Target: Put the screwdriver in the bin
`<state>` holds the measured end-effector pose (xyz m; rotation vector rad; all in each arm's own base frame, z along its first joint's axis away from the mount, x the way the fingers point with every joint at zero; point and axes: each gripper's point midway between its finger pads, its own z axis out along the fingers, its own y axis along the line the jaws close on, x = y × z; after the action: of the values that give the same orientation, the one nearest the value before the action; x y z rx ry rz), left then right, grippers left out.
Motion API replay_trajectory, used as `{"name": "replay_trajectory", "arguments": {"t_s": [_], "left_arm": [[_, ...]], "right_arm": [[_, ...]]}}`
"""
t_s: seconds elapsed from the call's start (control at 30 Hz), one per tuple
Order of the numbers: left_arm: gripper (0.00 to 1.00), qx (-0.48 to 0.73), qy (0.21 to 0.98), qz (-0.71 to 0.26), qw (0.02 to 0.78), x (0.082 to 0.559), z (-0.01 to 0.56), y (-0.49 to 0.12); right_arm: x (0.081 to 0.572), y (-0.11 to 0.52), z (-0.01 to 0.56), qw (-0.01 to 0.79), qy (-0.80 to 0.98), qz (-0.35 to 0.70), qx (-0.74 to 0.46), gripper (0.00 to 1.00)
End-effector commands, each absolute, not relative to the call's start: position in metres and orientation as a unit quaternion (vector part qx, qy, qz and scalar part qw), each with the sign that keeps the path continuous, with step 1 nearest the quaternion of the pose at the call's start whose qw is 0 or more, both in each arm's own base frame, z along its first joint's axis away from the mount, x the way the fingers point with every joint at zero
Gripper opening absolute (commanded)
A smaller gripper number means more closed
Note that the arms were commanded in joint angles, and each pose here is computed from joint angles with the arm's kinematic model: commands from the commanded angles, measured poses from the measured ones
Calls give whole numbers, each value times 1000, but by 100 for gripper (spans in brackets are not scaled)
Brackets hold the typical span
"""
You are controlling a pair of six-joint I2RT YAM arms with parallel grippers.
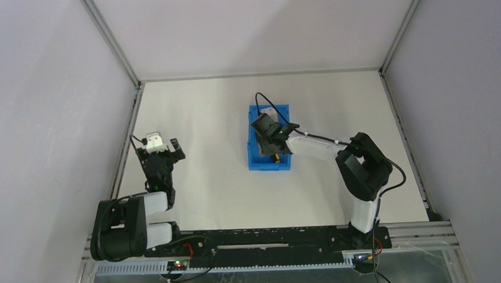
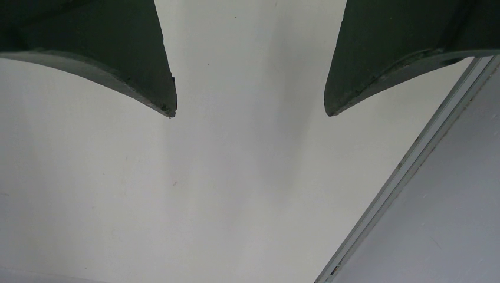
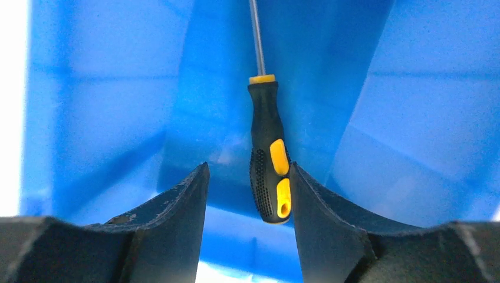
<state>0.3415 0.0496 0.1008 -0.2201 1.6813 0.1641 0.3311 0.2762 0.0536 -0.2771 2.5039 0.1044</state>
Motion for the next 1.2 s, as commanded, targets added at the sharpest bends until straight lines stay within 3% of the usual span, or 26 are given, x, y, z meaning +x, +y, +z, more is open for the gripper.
{"name": "replay_trajectory", "arguments": {"t_s": [0.0, 0.17, 0.3, 0.63, 0.87, 1.17], "left_arm": [[100, -94, 705, 77, 698, 354, 135, 51], [100, -94, 705, 77, 699, 354, 135, 51], [100, -93, 706, 77, 698, 354, 135, 51], [100, -93, 705, 77, 699, 354, 135, 51], [100, -93, 706, 77, 698, 354, 134, 51], [100, -93, 706, 78, 698, 354, 134, 51]], "right_arm": [[341, 298, 136, 384, 911, 114, -97, 60], [338, 291, 196, 427, 889, 135, -94, 66], [338, 264, 228, 455, 879, 117, -81, 78], [341, 110, 221, 434, 900, -23, 44, 99], [332, 19, 212, 433, 891, -81, 110, 100], [322, -4, 216, 493, 858, -20, 143, 100]]}}
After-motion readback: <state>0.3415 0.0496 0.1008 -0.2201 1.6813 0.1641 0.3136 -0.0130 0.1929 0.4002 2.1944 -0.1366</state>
